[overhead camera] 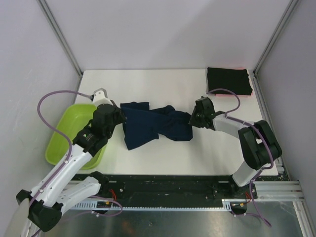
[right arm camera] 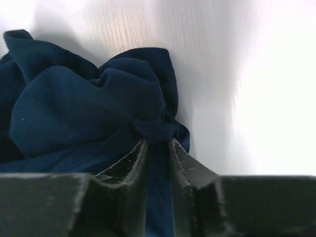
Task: Fold and stack the t-shirts
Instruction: Flatten out the tshirt
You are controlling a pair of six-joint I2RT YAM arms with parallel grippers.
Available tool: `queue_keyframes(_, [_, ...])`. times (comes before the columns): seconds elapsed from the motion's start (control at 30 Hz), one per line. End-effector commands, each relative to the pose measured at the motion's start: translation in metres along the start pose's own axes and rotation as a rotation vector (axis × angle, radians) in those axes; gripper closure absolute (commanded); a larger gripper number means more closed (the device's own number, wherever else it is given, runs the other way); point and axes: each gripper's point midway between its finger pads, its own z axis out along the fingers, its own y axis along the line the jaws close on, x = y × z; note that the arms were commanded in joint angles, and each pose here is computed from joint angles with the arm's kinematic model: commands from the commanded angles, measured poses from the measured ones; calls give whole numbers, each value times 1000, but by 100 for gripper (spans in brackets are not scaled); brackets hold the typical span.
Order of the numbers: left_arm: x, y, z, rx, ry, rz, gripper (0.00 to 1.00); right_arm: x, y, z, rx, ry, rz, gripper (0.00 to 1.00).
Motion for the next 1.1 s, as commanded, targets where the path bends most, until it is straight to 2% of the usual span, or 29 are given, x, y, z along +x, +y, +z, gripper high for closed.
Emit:
queue_keyframes(0.0, [-40, -19, -3, 36, -77, -15, 100, -13, 10, 0, -44, -43, 36, 87])
queue_keyframes(0.07, [-49, -26, 0, 41, -84, -15, 100, -25, 6, -7, -27, -79, 53, 97])
queue_keyframes(0.23, [-84, -65, 13, 102, -95, 2, 100, -86, -6, -51, 25, -209, 113, 100])
queue_keyframes(0.47, [-174, -127, 16, 239, -202, 13, 100, -203, 20, -184, 21, -556, 106, 100])
queue_keyframes(0.53, [-196, -133, 10, 268, -233, 3, 100, -218, 24, -219, 32, -622, 97, 100])
queue_keyframes(0.6, [-201, -130, 9, 271, -237, -4, 100, -220, 23, -241, 50, -652, 90, 100])
queue_keyframes(0.7, [-171, -113, 16, 256, -164, -19, 100, -197, 7, -246, 115, -614, 87, 100])
queue_keyframes(0.77, [-128, -92, 23, 230, -74, -33, 100, -169, -8, -234, 152, -558, 95, 99])
queue_keyframes(0.8, [-102, -80, 27, 212, -21, -41, 100, -151, -18, -224, 167, -522, 101, 94])
queue_keyframes(0.93, [15, -29, 41, 140, 235, -64, 100, -73, -63, -180, 214, -366, 143, 48])
queue_keyframes(1.0, [61, -7, 44, 97, 338, -76, 99, -44, -79, -166, 219, -307, 165, 36])
queue_keyframes(1.07, [85, 9, 48, 58, 388, -87, 99, -27, -88, -159, 224, -273, 174, 30])
